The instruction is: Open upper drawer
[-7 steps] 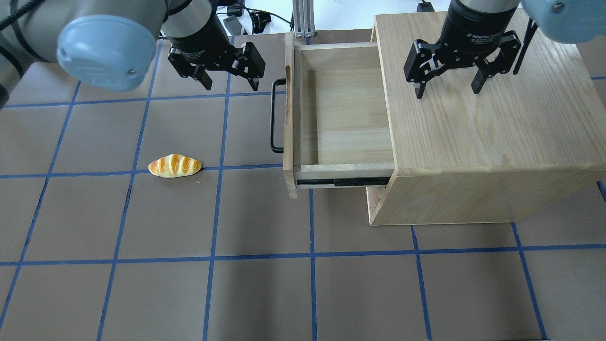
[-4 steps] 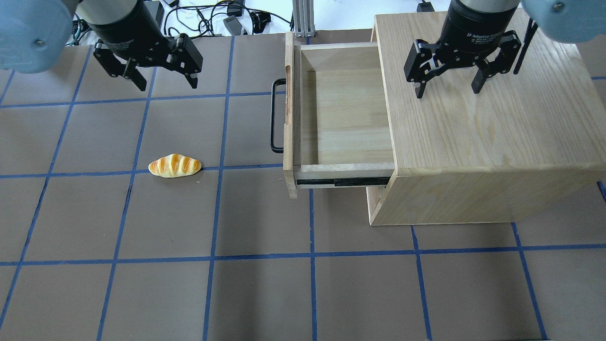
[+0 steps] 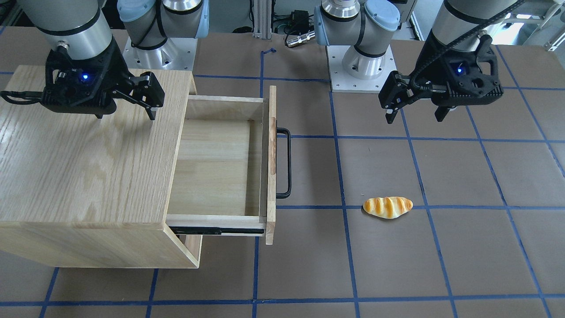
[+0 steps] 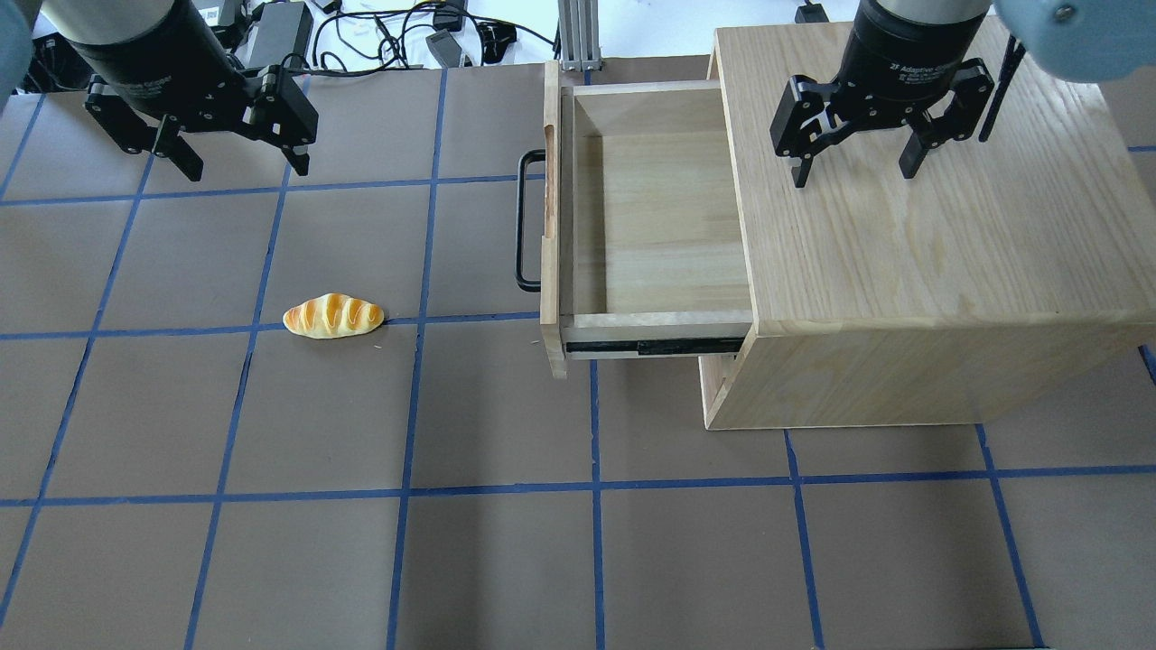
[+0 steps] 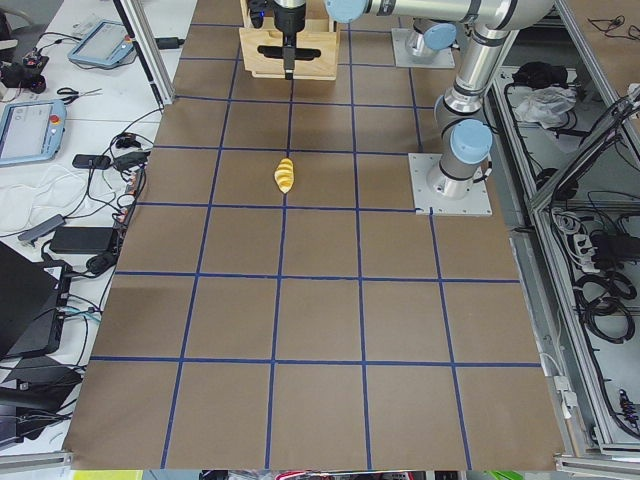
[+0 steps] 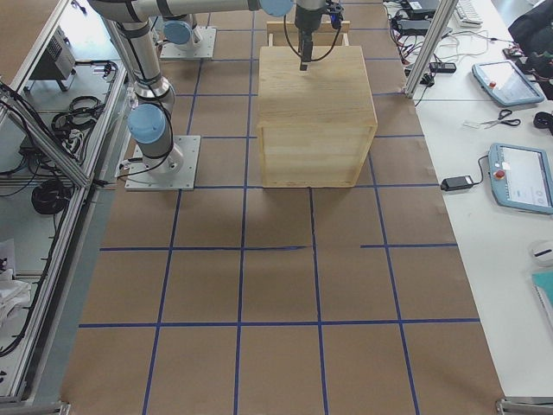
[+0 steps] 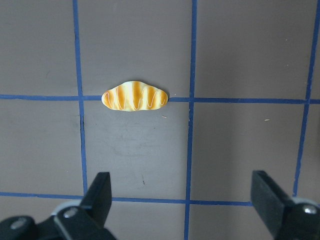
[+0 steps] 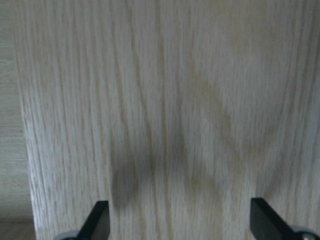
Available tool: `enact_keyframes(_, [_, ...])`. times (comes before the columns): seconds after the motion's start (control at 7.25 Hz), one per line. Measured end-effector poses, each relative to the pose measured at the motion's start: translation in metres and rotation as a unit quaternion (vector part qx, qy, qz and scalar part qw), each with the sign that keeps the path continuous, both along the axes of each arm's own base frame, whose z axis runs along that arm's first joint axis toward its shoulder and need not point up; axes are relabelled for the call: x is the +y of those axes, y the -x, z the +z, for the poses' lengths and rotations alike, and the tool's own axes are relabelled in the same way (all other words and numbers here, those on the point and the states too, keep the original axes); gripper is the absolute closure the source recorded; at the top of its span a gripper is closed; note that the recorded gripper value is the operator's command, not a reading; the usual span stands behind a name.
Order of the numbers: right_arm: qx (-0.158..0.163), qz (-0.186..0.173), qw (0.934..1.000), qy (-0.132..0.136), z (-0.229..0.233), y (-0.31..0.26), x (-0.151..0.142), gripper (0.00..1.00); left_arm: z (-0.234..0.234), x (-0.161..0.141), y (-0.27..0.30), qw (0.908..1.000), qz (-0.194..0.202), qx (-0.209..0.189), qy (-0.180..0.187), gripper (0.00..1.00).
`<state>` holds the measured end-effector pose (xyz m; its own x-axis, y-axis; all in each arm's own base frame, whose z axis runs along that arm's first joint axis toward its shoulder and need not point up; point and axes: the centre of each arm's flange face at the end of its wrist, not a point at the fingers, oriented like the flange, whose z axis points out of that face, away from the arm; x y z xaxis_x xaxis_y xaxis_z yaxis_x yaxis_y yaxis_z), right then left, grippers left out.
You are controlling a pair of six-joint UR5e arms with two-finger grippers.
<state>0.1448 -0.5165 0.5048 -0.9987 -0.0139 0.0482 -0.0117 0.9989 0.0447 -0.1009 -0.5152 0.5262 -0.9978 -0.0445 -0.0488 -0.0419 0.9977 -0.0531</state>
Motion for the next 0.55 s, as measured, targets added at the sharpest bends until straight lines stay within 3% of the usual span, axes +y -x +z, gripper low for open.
enact_keyframes(0.55, [0.000, 0.001, 1.0000, 0.000, 0.0001, 0.0000, 0.0000, 0.00, -0.0129, 0.0014, 0.0042, 0.9999, 0.011, 0.002, -0.012, 0.00])
